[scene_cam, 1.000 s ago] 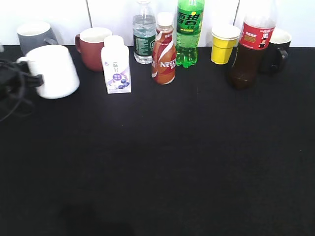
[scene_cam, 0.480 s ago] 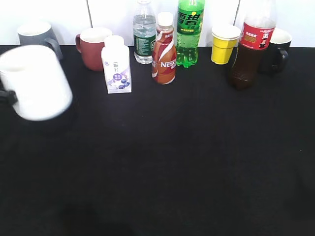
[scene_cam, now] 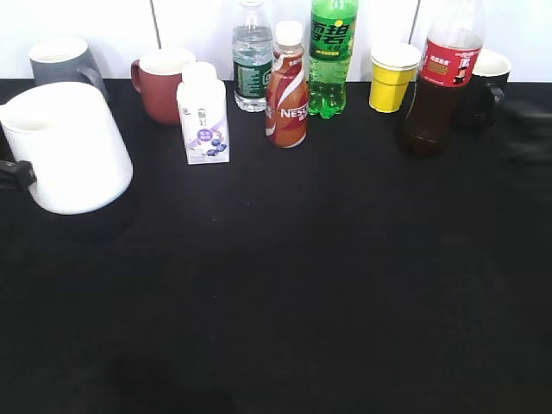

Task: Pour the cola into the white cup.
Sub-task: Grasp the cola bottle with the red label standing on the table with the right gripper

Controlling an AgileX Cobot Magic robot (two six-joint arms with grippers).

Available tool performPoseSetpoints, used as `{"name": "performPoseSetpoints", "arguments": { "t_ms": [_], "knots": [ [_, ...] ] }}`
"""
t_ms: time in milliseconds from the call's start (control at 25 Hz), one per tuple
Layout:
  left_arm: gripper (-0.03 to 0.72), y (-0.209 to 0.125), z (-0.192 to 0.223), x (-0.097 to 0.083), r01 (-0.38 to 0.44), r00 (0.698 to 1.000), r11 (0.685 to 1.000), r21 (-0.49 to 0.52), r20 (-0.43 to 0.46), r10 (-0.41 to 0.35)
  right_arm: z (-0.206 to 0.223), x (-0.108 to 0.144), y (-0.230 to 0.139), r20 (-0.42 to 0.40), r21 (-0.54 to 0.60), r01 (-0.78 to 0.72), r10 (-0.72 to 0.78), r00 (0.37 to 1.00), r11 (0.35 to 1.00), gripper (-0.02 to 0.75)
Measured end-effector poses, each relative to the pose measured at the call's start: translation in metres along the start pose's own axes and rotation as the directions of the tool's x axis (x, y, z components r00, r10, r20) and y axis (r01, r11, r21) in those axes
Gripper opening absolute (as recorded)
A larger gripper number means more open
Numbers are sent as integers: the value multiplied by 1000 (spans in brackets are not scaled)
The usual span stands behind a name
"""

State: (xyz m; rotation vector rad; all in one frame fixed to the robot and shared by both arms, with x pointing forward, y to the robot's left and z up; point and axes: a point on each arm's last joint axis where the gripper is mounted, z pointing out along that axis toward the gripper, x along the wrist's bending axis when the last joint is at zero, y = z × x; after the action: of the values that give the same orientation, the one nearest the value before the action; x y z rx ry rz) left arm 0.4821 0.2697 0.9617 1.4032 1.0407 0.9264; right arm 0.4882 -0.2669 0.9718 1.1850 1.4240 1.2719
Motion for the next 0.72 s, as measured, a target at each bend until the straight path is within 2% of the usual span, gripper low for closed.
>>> {"name": "performPoseSetpoints", "arguments": {
  "t_ms": [40, 120, 160, 240, 440, 600, 680, 720],
  "knots": [
    [31, 1, 0, 0, 0, 1000, 1000, -8, 2, 0, 17, 7, -8, -12, 11, -14, 14, 1000, 1000, 521],
    [31, 1, 0, 0, 0, 1000, 1000, -8, 2, 0, 50, 12, -22, -19, -41, -63, 62, 998, 997, 633],
    [31, 1, 0, 0, 0, 1000, 1000, -8, 2, 0, 62, 13, -30, -28, -29, -80, 79, 996, 996, 659],
    [31, 1, 0, 0, 0, 1000, 1000, -8, 2, 0, 80, 16, -37, -60, -32, -79, 77, 995, 996, 671],
    [31, 1, 0, 0, 0, 1000, 1000, -8, 2, 0, 138, 16, -50, -67, -82, -86, 80, 995, 993, 671],
    [31, 1, 0, 0, 0, 1000, 1000, -8, 2, 0, 161, 18, -59, -85, -99, -78, 69, 994, 992, 671],
    [31, 1, 0, 0, 1, 1000, 1000, -8, 2, -1, 168, 19, -66, -95, -94, -73, 64, 993, 993, 637],
    [31, 1, 0, 0, 1, 1000, 1000, -8, 2, -1, 169, 19, -68, -96, -90, -72, 63, 993, 993, 589]
  ]
}}
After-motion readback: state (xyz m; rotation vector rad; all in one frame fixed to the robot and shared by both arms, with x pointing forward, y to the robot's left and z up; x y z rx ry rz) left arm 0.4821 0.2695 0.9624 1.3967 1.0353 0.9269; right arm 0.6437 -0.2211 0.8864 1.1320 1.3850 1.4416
